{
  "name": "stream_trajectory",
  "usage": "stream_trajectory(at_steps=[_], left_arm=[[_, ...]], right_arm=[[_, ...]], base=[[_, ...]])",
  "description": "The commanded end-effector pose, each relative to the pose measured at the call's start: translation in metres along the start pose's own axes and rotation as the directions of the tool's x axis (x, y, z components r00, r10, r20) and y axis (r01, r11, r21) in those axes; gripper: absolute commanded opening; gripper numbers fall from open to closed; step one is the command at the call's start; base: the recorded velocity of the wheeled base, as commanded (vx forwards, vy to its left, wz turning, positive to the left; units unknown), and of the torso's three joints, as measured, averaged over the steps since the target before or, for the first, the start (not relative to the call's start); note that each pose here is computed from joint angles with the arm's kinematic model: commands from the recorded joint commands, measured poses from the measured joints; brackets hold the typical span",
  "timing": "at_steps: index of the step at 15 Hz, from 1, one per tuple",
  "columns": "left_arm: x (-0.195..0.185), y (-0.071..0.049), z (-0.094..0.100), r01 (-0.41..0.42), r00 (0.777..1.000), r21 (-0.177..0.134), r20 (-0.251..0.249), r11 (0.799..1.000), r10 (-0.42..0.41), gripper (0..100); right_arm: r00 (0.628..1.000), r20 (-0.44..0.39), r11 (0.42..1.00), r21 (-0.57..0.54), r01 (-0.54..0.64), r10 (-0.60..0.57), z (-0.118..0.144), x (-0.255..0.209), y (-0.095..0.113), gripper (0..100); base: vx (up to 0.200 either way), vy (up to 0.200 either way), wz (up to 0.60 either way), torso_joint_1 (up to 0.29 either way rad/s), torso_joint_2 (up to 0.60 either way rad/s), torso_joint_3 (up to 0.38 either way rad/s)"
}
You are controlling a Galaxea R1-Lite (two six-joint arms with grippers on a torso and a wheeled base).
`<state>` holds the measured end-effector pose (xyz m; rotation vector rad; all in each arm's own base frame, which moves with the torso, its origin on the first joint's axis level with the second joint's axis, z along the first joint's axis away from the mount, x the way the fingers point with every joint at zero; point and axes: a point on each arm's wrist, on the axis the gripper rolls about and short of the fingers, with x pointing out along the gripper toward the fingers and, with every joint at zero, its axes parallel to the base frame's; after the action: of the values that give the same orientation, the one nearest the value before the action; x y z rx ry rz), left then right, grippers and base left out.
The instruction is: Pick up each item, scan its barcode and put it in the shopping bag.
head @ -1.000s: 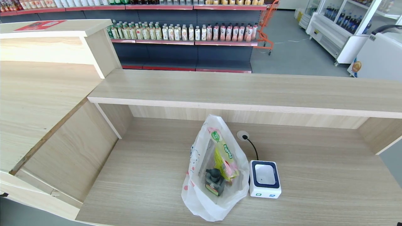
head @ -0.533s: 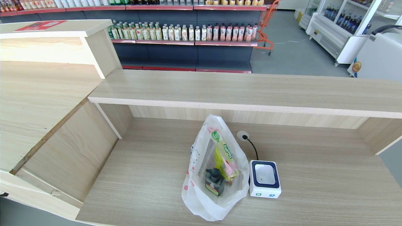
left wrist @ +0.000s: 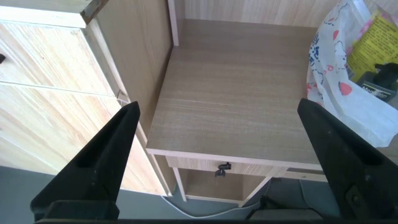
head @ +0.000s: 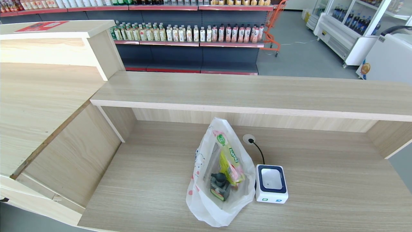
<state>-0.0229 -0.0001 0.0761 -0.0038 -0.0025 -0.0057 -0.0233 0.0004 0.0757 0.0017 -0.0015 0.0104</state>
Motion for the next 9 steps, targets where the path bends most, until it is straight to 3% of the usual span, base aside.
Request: stream_trajectory(at_steps=[1,3,9], left_arm=[[0.0,0.0,0.0,0.0,1.0,-0.001,0.001,1.0,0.0,100],[0.0,0.0,0.0,0.0,1.0,-0.004,0.001,1.0,0.0,100],[0.0,0.0,0.0,0.0,1.0,0.005,0.001,1.0,0.0,100]], right_arm=[[1.0,-0.006,1.0,0.001,0.0,0.0,-0.0002,0.0003,0.0,0],[1.0,-0.006,1.0,0.001,0.0,0.0,-0.0002,0.0003,0.0,0],[1.0,-0.006,1.0,0.0,0.0,0.0,-0.0002,0.0003,0.0,0]], base=[[0.0,0.0,0.0,0.0,0.0,0.0],[0.0,0.0,0.0,0.0,0.0,0.0],[0.0,-0.2,0.0,0.001,0.0,0.002]])
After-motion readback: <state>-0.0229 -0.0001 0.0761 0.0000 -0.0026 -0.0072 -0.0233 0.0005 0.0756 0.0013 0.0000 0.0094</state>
